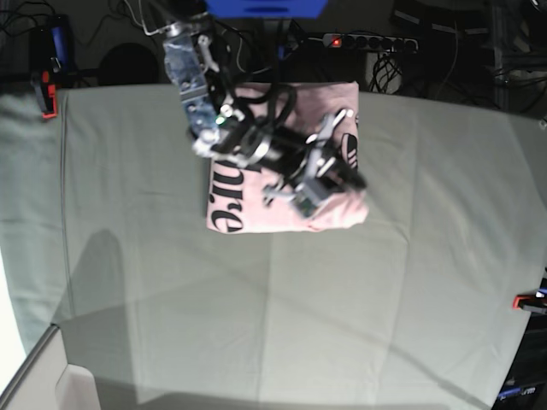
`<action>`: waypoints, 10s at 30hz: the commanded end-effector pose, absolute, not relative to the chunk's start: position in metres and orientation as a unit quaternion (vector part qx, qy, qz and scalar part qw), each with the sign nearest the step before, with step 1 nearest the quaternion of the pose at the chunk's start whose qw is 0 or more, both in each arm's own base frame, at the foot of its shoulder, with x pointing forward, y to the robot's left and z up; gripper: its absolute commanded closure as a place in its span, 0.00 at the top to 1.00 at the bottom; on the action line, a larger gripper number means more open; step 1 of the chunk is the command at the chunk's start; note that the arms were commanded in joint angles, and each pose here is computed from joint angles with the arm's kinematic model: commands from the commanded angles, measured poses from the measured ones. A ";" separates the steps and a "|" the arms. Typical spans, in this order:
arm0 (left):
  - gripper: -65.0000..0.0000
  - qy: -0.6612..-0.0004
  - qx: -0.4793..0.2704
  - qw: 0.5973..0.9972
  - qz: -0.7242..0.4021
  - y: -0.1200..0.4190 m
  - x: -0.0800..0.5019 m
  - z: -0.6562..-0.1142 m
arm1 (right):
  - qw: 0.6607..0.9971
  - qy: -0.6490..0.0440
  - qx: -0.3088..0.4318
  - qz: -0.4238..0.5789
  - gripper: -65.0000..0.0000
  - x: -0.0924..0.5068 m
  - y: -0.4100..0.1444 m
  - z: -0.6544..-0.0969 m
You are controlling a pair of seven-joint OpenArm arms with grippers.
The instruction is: Layout the t-shirt on the table in an organized manner, then fold the t-shirt properly
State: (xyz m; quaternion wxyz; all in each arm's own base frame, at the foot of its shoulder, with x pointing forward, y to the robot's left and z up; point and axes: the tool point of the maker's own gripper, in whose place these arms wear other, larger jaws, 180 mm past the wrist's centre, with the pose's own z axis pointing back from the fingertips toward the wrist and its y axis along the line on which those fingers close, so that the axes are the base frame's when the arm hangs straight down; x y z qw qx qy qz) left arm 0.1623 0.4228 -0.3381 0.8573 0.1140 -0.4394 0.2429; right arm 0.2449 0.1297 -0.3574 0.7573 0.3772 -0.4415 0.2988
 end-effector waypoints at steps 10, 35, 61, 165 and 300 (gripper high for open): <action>0.01 -0.468 0.118 0.844 0.235 0.427 0.177 -0.321 | 0.729 -0.410 0.402 0.372 0.19 0.203 0.144 -0.366; 0.01 -0.459 0.121 0.848 0.234 0.428 0.169 -0.325 | 0.769 -0.439 0.322 0.334 0.43 0.312 0.084 -0.380; 0.01 -0.464 0.120 0.846 0.235 0.428 0.173 -0.323 | 0.795 -0.365 0.314 0.368 0.13 0.307 0.081 -0.429; 0.86 -0.315 -0.242 0.914 0.088 0.098 0.266 -0.414 | 0.902 -0.416 0.064 0.098 0.03 0.172 -0.206 -0.407; 0.00 -0.057 0.045 0.991 0.110 0.297 -0.004 -0.621 | 0.959 -0.092 0.097 -0.251 0.02 -0.072 -0.204 -0.566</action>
